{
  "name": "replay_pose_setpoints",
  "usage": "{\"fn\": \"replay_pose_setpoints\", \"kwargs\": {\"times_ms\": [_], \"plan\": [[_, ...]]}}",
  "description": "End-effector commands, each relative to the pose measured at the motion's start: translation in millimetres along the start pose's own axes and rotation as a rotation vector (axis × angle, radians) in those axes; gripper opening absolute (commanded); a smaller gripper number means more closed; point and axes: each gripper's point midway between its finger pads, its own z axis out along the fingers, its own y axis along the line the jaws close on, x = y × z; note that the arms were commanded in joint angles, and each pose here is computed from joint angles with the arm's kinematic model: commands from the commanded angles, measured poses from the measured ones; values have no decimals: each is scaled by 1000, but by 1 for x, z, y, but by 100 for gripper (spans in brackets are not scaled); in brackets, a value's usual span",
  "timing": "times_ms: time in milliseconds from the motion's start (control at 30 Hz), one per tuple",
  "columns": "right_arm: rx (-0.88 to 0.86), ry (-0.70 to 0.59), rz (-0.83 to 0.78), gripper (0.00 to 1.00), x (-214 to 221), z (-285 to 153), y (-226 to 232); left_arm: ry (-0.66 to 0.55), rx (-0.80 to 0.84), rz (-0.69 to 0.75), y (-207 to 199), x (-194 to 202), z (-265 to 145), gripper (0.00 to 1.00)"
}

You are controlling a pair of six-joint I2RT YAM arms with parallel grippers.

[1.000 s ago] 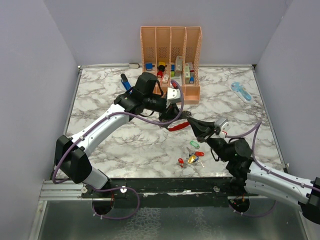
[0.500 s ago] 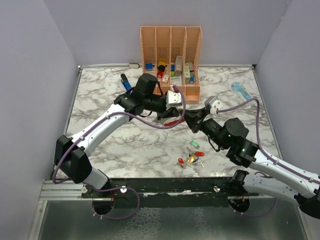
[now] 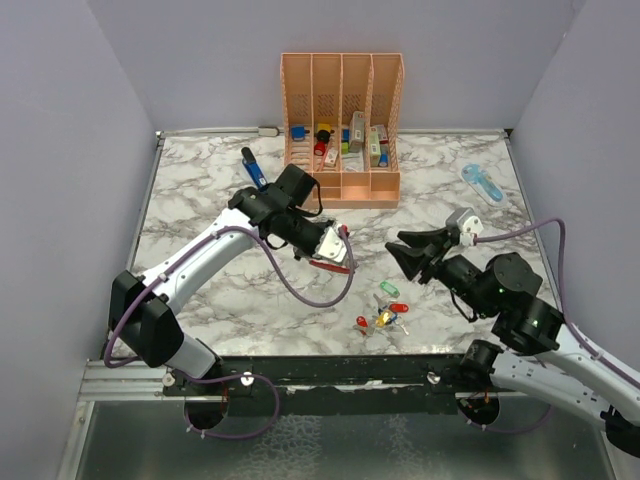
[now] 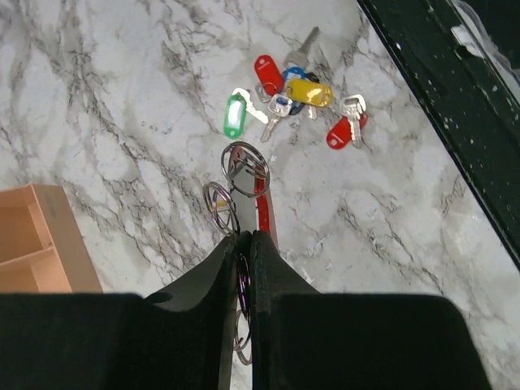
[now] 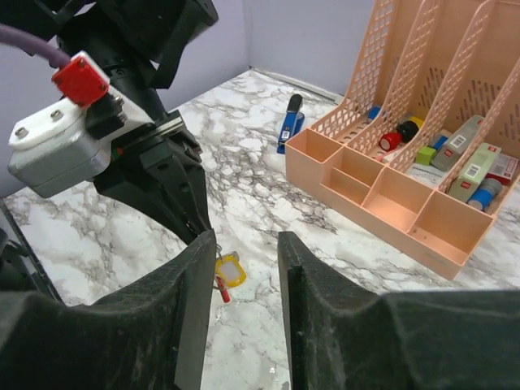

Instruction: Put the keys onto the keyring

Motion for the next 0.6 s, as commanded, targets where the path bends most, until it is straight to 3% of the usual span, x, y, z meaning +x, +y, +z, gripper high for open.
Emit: {"fn": "replay_pose_setpoints", "kwargs": {"times_ms": [0,167,300,567], "plan": [[-89,88,0,40,29,-3,16,42,105,248,-23,-5,-16,1],[-128,177,23,48,71,7,25,64,127,309,-17,-11,-23,0],[-97,169,17,53,90,12,19,43,136,373,-17,-20,-26,0],[-71,123,-94,51,91,22,10,99,214,661,-43,6,-27,0]]}}
